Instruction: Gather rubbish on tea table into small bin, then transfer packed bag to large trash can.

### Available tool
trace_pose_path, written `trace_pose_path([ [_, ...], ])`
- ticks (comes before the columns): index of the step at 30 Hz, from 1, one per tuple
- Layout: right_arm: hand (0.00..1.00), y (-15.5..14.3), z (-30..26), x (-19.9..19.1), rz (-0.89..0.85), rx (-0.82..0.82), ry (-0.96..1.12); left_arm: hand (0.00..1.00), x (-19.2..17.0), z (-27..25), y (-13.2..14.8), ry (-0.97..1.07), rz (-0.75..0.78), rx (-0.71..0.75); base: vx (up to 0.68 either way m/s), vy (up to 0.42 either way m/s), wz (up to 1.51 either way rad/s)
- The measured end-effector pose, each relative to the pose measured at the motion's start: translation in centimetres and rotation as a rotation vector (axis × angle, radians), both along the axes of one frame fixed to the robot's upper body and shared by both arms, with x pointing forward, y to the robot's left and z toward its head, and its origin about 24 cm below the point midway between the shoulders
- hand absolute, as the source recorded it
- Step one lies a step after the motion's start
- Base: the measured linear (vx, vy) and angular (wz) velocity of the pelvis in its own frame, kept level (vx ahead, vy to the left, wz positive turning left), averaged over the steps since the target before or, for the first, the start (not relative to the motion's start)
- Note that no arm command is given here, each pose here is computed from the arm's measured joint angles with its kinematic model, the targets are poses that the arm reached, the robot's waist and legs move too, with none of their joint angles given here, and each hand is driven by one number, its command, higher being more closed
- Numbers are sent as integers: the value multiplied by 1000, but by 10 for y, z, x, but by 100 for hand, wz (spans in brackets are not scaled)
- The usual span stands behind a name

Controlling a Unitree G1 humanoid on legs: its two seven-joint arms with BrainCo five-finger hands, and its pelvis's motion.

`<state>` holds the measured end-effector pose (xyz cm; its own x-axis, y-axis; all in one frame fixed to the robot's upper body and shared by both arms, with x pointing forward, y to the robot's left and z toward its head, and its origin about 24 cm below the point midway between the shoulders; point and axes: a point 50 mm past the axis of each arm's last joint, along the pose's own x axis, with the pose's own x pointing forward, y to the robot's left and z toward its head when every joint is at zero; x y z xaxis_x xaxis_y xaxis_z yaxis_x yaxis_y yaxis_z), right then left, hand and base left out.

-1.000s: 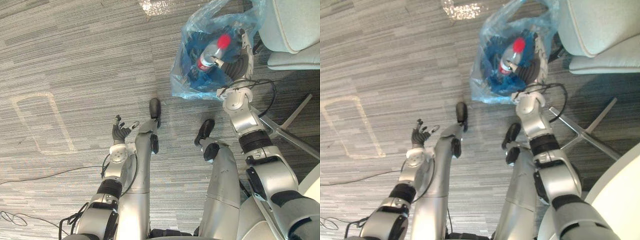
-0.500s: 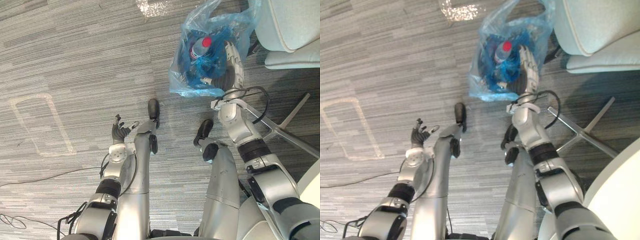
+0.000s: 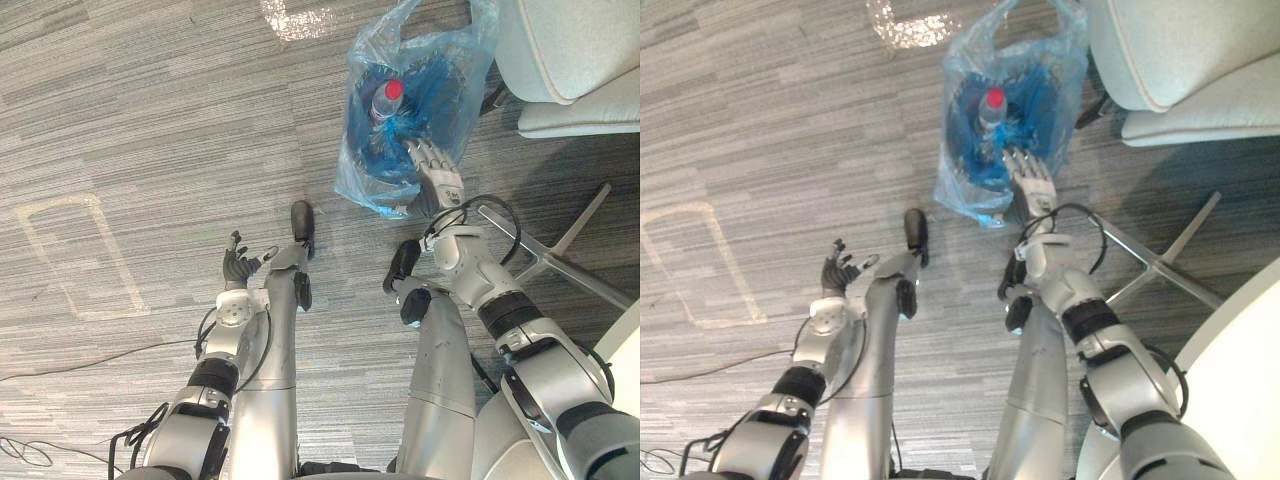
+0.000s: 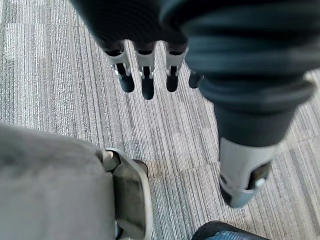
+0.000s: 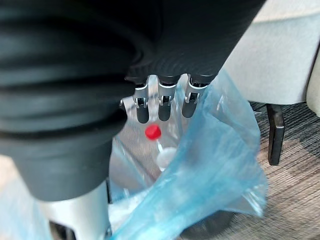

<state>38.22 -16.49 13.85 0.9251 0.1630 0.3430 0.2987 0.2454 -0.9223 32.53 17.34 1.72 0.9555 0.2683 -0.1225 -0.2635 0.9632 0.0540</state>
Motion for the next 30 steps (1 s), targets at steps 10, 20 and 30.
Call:
trace_pose_path([
  [10,0,2,3,4,-10,-46,4,0,0,0,1,-5,5,-21,-43,9,2],
  [20,0,10,25,-14,53,153,-164,0,-2,-3,4,18,12,-8,-47,1,0],
  [30,0,9,11,-32,86,160,-160,0,-10,-12,12,55,20,18,-43,-3,-8],
])
